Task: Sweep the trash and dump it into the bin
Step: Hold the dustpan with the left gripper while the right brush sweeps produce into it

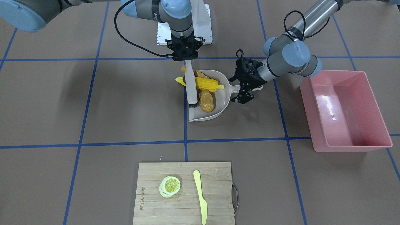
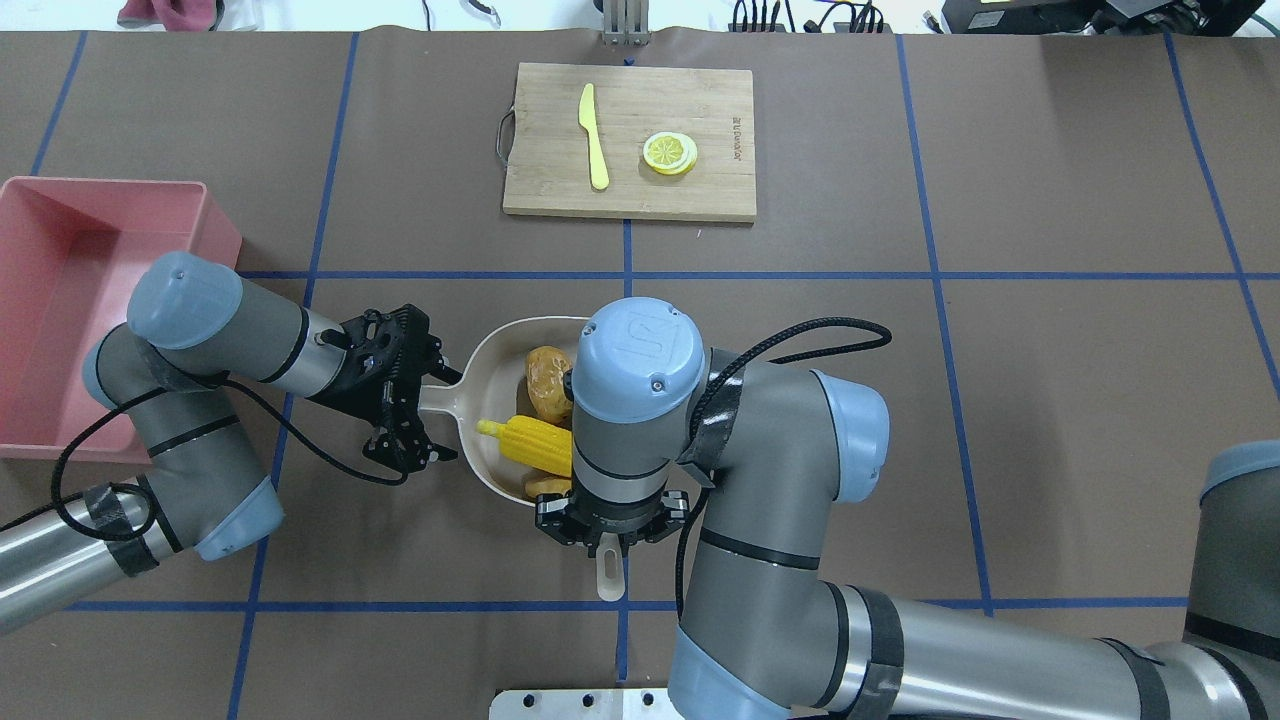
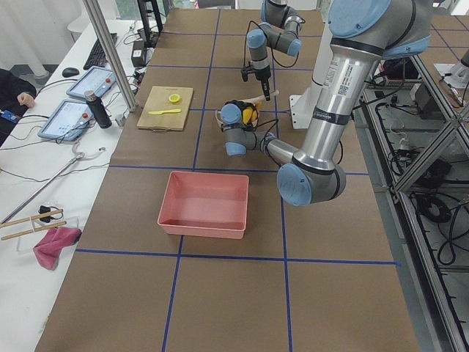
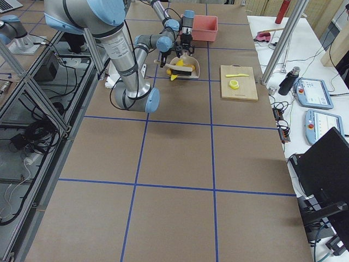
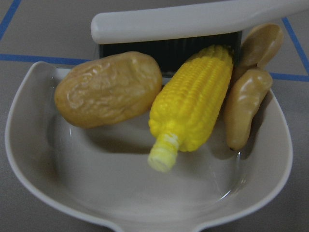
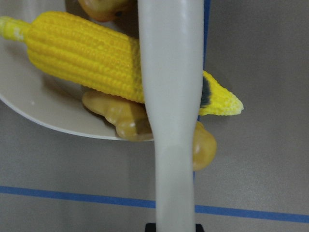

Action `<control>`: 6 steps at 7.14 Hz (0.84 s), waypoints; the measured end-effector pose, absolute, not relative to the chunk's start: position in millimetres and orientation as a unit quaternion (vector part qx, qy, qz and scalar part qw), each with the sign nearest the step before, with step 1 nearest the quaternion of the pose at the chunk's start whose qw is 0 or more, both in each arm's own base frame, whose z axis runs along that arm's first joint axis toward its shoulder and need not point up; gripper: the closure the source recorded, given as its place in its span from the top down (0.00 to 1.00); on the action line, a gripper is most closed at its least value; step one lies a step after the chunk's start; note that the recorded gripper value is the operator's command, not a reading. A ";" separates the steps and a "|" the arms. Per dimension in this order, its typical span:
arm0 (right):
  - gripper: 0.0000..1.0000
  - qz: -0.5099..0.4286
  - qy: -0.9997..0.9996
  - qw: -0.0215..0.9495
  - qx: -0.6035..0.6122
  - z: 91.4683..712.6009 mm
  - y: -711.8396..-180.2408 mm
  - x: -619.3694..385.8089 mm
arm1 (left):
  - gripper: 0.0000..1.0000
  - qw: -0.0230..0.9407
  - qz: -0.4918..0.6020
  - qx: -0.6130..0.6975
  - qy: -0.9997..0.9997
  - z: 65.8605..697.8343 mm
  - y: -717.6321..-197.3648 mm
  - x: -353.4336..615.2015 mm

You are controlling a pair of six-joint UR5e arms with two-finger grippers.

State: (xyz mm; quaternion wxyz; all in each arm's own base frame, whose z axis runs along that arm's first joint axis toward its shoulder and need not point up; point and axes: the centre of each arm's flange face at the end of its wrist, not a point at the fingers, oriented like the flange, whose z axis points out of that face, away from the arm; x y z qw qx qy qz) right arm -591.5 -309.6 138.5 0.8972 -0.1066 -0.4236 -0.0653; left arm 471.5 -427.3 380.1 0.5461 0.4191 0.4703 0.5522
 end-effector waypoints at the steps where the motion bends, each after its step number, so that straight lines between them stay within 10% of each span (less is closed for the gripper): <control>1: 0.00 -0.066 -0.427 0.895 -0.107 130.8 -308.8 -593.0 | 0.97 0.546 0.552 0.419 0.470 380.2 -427.3 471.8; 6: 0.00 -0.061 -0.443 0.888 -0.106 98.4 -307.3 -597.0 | 0.97 0.548 0.552 0.419 0.469 381.7 -428.0 472.3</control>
